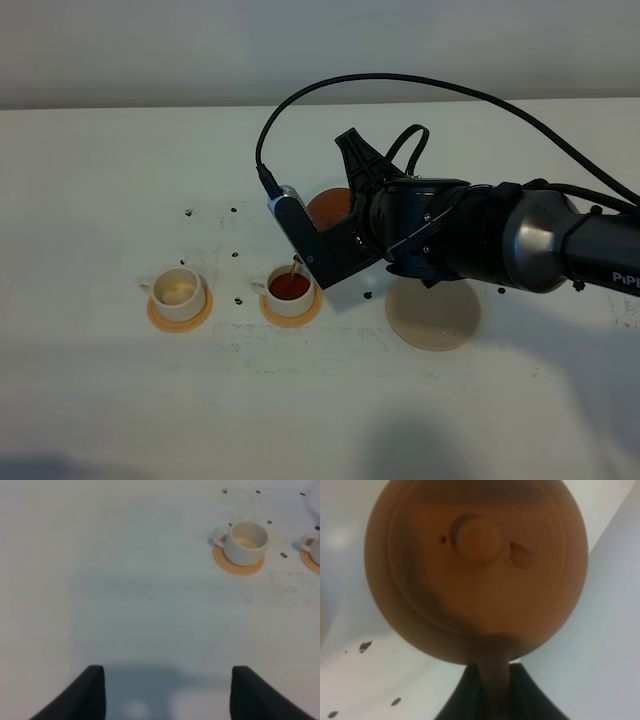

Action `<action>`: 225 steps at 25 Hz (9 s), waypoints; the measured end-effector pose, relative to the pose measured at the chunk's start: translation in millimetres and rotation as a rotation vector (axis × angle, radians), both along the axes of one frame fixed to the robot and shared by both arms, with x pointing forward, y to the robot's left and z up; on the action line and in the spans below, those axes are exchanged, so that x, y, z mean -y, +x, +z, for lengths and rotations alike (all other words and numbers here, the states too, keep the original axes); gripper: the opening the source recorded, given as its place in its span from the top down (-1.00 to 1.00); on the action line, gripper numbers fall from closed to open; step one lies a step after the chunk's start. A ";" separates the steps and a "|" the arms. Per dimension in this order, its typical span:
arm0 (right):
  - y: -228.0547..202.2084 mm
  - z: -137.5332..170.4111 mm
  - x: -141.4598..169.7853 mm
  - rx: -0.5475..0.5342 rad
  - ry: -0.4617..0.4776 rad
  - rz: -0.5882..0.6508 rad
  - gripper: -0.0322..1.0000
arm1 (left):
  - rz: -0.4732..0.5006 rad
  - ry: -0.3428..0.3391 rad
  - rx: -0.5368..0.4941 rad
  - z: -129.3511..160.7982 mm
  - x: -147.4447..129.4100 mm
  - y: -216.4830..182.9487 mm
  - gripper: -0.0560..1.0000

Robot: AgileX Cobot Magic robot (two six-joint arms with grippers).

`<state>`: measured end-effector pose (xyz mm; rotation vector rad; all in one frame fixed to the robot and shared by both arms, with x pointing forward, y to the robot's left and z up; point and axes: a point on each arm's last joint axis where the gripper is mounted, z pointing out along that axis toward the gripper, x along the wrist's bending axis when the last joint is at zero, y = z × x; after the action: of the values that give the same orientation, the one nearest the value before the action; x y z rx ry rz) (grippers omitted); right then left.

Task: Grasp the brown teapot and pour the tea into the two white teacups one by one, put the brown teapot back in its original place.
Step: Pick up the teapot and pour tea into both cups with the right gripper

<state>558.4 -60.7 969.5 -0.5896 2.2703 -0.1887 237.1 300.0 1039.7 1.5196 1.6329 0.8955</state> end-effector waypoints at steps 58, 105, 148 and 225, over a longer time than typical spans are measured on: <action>38.1 -26.8 23.8 -0.472 0.618 -0.699 0.70 | 0.000 0.000 0.000 0.0 0.0 0.0 -0.12; 12.0 -11.1 -75.5 -0.209 0.398 -0.180 0.70 | 0.000 0.000 -0.001 -0.1 0.0 0.0 -0.12; 11.5 -24.0 -96.7 -0.035 0.225 0.112 0.70 | 0.000 -0.001 -0.003 -0.2 0.0 -0.1 -0.12; 13.4 -12.3 -107.7 0.190 0.006 0.403 0.70 | 0.000 0.000 -0.003 -0.2 0.0 -0.1 -0.12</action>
<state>571.8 47.0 957.2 -0.9676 1.9235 -0.0357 237.0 300.0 1039.5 1.5214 1.6347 0.8939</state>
